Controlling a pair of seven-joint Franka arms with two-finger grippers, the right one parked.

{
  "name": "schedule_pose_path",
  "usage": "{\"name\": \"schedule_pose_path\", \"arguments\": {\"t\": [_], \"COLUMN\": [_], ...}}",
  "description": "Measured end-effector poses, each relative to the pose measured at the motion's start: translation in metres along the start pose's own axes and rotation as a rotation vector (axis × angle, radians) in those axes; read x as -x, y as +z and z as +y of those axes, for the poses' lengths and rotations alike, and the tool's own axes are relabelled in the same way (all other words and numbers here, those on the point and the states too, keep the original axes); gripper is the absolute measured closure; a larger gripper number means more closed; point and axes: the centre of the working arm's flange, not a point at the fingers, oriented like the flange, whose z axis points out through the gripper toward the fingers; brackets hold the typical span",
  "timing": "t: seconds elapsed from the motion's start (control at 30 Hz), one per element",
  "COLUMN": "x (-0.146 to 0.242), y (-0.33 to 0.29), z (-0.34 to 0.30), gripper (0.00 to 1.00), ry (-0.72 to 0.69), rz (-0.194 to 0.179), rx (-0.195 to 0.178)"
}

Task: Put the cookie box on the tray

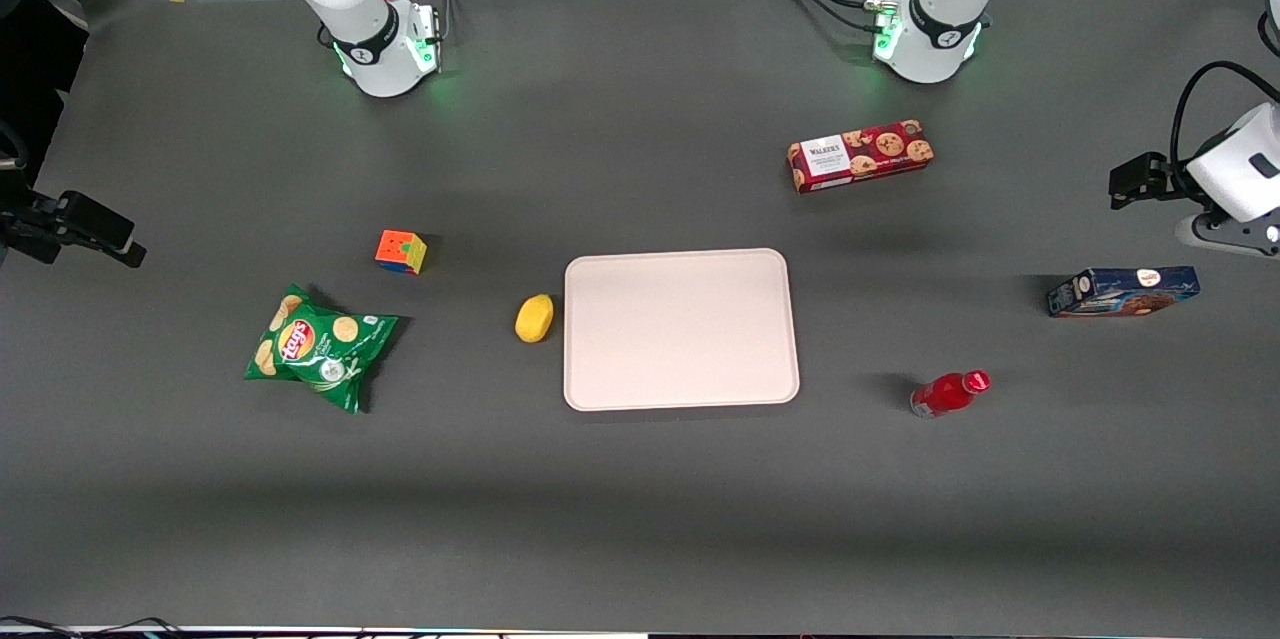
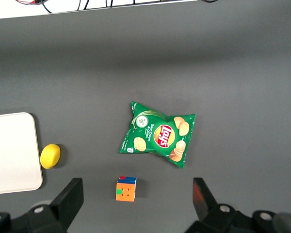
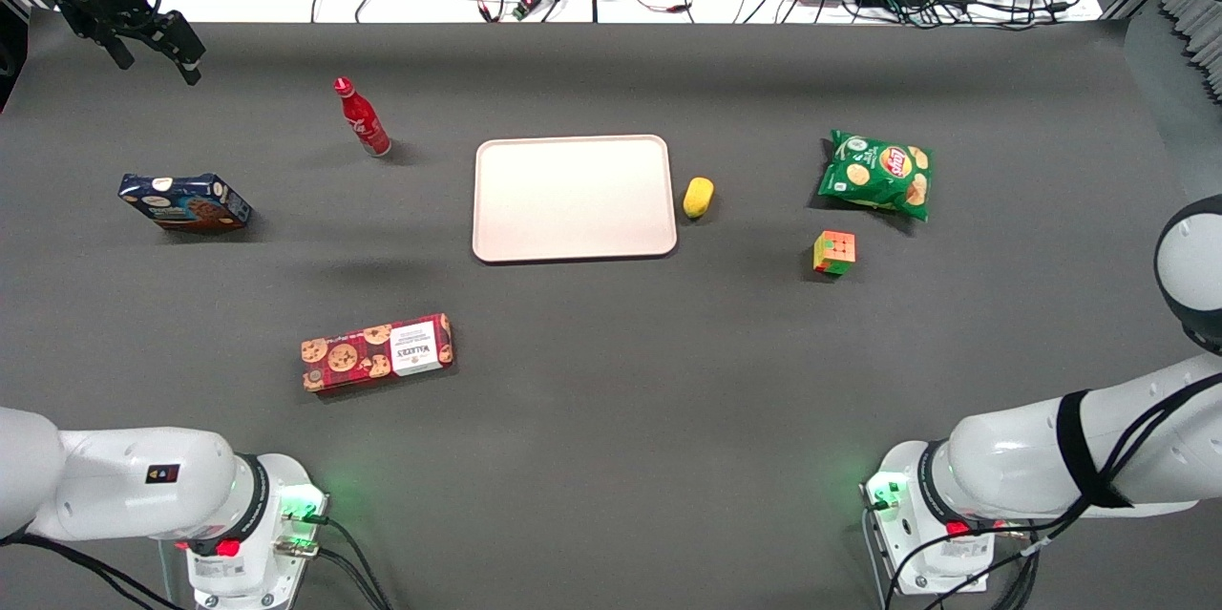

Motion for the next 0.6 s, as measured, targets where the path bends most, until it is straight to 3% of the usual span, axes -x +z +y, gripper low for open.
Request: {"name": "schedule_pose_path", "arguments": {"t": [0.6], "x": [-0.0017], "y": [0.0016], "z": [-0.0003], "gripper": [0.00], "ry": [0.000], "rz": [-0.003], "rx": [0.000]}}
